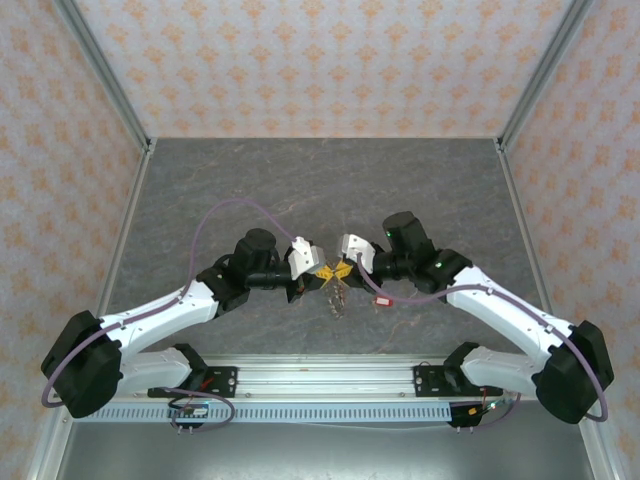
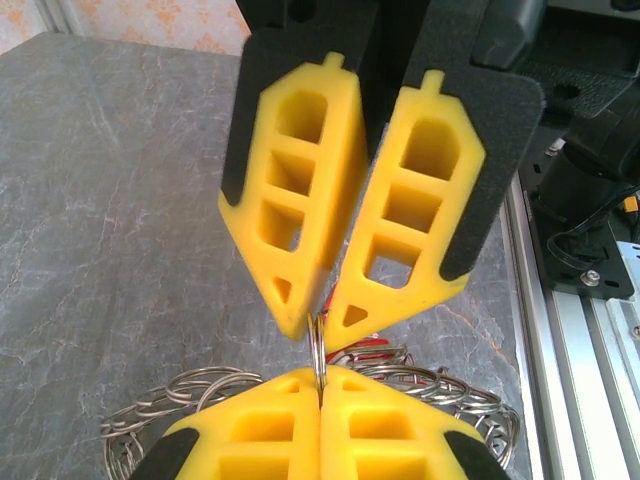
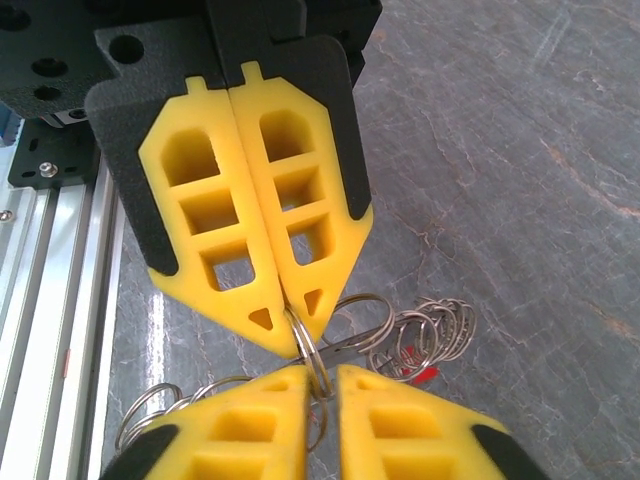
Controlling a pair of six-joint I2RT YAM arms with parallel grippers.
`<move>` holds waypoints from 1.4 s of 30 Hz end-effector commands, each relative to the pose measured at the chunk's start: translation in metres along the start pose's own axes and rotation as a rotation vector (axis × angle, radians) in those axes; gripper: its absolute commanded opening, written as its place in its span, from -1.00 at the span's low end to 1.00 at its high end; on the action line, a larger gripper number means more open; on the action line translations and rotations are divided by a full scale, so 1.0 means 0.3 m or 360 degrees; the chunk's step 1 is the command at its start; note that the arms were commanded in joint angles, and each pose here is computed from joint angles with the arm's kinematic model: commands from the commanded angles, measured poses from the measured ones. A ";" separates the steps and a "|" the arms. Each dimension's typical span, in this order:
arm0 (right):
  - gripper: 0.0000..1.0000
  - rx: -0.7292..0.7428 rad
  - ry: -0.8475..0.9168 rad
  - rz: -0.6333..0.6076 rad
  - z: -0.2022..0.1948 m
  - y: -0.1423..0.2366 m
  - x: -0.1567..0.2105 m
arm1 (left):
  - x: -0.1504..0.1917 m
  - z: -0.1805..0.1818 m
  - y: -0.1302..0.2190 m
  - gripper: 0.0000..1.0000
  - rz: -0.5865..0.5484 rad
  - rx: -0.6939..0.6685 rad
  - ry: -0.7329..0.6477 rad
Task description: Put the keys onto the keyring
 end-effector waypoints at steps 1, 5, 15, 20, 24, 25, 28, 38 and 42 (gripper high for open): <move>-0.84 0.0004 0.0048 -0.0061 -0.021 0.008 -0.055 | -0.064 -0.012 0.003 -1.00 -0.0088 0.0045 -0.0082; -0.93 0.0002 0.0030 -0.0023 -0.025 0.015 -0.059 | -0.054 -0.005 0.003 -0.81 -0.0047 0.0019 -0.0092; -0.97 -0.0017 0.0040 0.0147 -0.011 0.050 -0.056 | -0.044 0.008 0.003 -0.64 0.0034 -0.0014 -0.0125; -0.98 -0.0008 0.0071 0.0244 -0.008 0.051 -0.055 | -0.064 0.009 0.002 -0.61 0.0012 -0.0015 -0.0131; -0.98 -0.0013 0.0101 0.0254 0.000 0.058 -0.074 | -0.071 0.009 -0.003 -0.60 -0.0002 -0.0008 -0.0129; -0.98 -0.0032 0.0092 0.0287 -0.003 0.040 -0.062 | -0.072 0.009 -0.005 -0.60 -0.0004 -0.0005 -0.0131; -0.98 -0.0040 0.0102 0.0293 -0.004 0.038 -0.071 | -0.071 0.006 -0.012 -0.61 0.0009 0.0005 -0.0128; -0.97 -0.0039 0.0127 0.0231 -0.001 0.043 -0.104 | -0.051 -0.003 -0.021 -0.84 0.0048 0.0018 -0.0131; -0.96 -0.0045 0.0120 0.0156 0.005 0.044 -0.124 | -0.041 -0.005 -0.022 -0.81 0.0059 0.0026 -0.0122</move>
Point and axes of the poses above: each hand's point on the last joint's axis, 136 mm out from that joint toward the fingers, its own y axis back along the fingers, its own z axis along the line the jaws close on, x = y × z, the point moved 3 cm from there along y, back along the fingers, and after that the axes turned 4 degrees about y, right-handed, at the moved point
